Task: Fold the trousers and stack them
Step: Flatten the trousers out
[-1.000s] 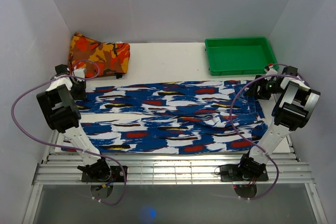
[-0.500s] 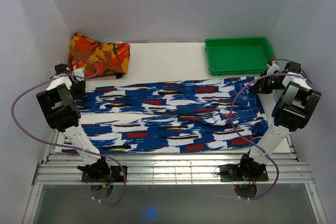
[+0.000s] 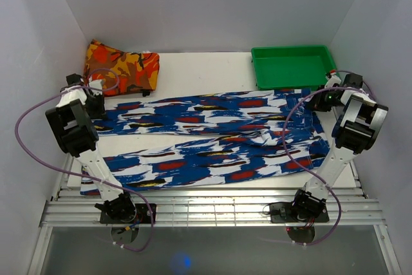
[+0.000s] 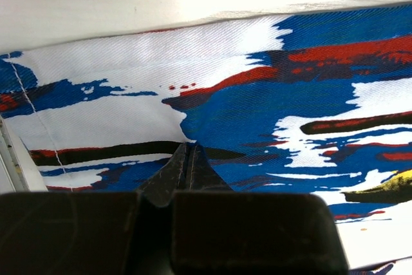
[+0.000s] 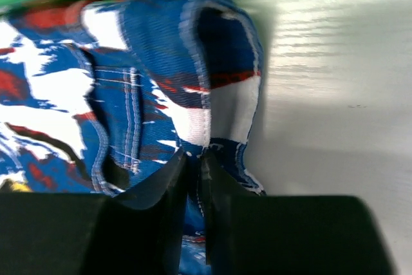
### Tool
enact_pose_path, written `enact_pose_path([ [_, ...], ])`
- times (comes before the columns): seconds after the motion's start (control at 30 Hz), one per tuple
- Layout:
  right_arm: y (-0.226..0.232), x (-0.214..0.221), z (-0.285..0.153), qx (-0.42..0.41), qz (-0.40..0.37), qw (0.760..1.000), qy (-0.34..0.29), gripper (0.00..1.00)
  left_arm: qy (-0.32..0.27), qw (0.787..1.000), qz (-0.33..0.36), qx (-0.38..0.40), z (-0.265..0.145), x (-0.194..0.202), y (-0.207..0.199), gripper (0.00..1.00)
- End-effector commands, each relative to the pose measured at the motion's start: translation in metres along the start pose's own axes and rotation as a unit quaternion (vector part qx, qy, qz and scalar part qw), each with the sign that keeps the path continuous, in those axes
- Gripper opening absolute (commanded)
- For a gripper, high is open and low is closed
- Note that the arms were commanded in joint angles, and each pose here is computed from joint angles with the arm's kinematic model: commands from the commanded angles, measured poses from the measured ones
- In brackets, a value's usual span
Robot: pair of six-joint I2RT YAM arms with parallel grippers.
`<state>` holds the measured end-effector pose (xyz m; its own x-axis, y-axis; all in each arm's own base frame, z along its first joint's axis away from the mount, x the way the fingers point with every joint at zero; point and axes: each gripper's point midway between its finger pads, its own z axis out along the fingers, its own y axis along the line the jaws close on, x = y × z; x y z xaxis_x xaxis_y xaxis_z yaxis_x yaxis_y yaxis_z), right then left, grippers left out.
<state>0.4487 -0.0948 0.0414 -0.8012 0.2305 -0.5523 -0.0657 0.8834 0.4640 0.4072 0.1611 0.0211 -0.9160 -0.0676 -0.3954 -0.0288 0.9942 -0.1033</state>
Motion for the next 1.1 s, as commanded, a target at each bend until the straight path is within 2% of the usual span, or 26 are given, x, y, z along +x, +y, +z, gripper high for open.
enact_pose_path([
  [0.0,-0.025,-0.014,-0.001,0.05,-0.016,0.998,-0.025,0.2,0.036,0.999,-0.005,-0.004,0.017,0.02,0.009,0.0],
  [0.03,-0.022,-0.011,-0.003,0.046,-0.012,0.999,-0.015,0.3,0.029,0.999,0.001,0.017,0.014,0.016,0.001,0.07],
  [0.07,-0.018,-0.012,-0.007,0.041,-0.022,0.999,-0.011,0.63,0.024,0.999,0.004,0.029,0.01,0.013,-0.003,0.12],
  [0.1,-0.014,-0.019,-0.013,0.037,-0.032,0.999,-0.012,0.72,0.017,0.999,0.009,0.043,-0.003,0.009,-0.011,0.19],
  [0.13,-0.007,-0.019,-0.024,0.035,-0.035,0.999,-0.004,0.8,0.003,0.997,0.018,0.072,-0.011,0.004,-0.023,0.32],
  [0.17,-0.005,-0.021,-0.032,0.036,-0.056,0.998,-0.003,0.87,-0.005,0.996,0.031,0.082,-0.02,0.002,-0.028,0.37],
  [0.23,0.002,-0.028,-0.056,0.04,-0.082,0.996,-0.007,0.88,-0.02,0.993,0.045,0.103,-0.047,-0.001,-0.041,0.46],
  [0.27,0.006,-0.016,-0.066,0.038,-0.081,0.996,0.018,0.88,-0.028,0.991,0.059,0.118,-0.055,-0.002,-0.048,0.57],
  [0.3,0.004,-0.011,-0.075,0.044,-0.112,0.992,0.029,0.87,-0.019,0.99,0.061,0.128,-0.064,0.006,-0.054,0.67],
  [0.37,0.012,0.008,-0.094,0.043,-0.127,0.989,0.063,0.83,-0.025,0.987,0.076,0.136,-0.083,0.011,-0.063,0.68],
  [0.4,0.008,0.019,-0.1,0.048,-0.151,0.984,0.084,0.82,-0.01,0.985,0.09,0.148,-0.088,0.022,-0.069,0.68],
  [0.57,0.008,0.083,-0.117,0.053,-0.155,0.969,0.183,0.78,0.036,0.977,0.12,0.173,-0.099,0.076,-0.087,0.68],
  [0.73,-0.008,0.117,-0.112,0.072,-0.146,0.962,0.218,0.7,0.059,0.969,0.126,0.202,-0.089,0.122,-0.104,0.64],
  [0.77,-0.009,0.123,-0.11,0.073,-0.141,0.962,0.223,0.69,0.079,0.968,0.12,0.207,-0.083,0.14,-0.107,0.63],
  [0.93,-0.017,0.163,-0.1,0.078,-0.138,0.955,0.25,0.64,0.129,0.975,0.125,0.13,-0.055,0.179,-0.08,0.59],
  [1.03,-0.016,0.185,-0.098,0.075,-0.14,0.953,0.259,0.52,0.148,0.977,0.113,0.099,-0.041,0.192,-0.07,0.55],
  [1.07,-0.021,0.187,-0.097,0.085,-0.148,0.951,0.258,0.42,0.156,0.979,0.106,0.083,-0.039,0.194,-0.064,0.5],
])
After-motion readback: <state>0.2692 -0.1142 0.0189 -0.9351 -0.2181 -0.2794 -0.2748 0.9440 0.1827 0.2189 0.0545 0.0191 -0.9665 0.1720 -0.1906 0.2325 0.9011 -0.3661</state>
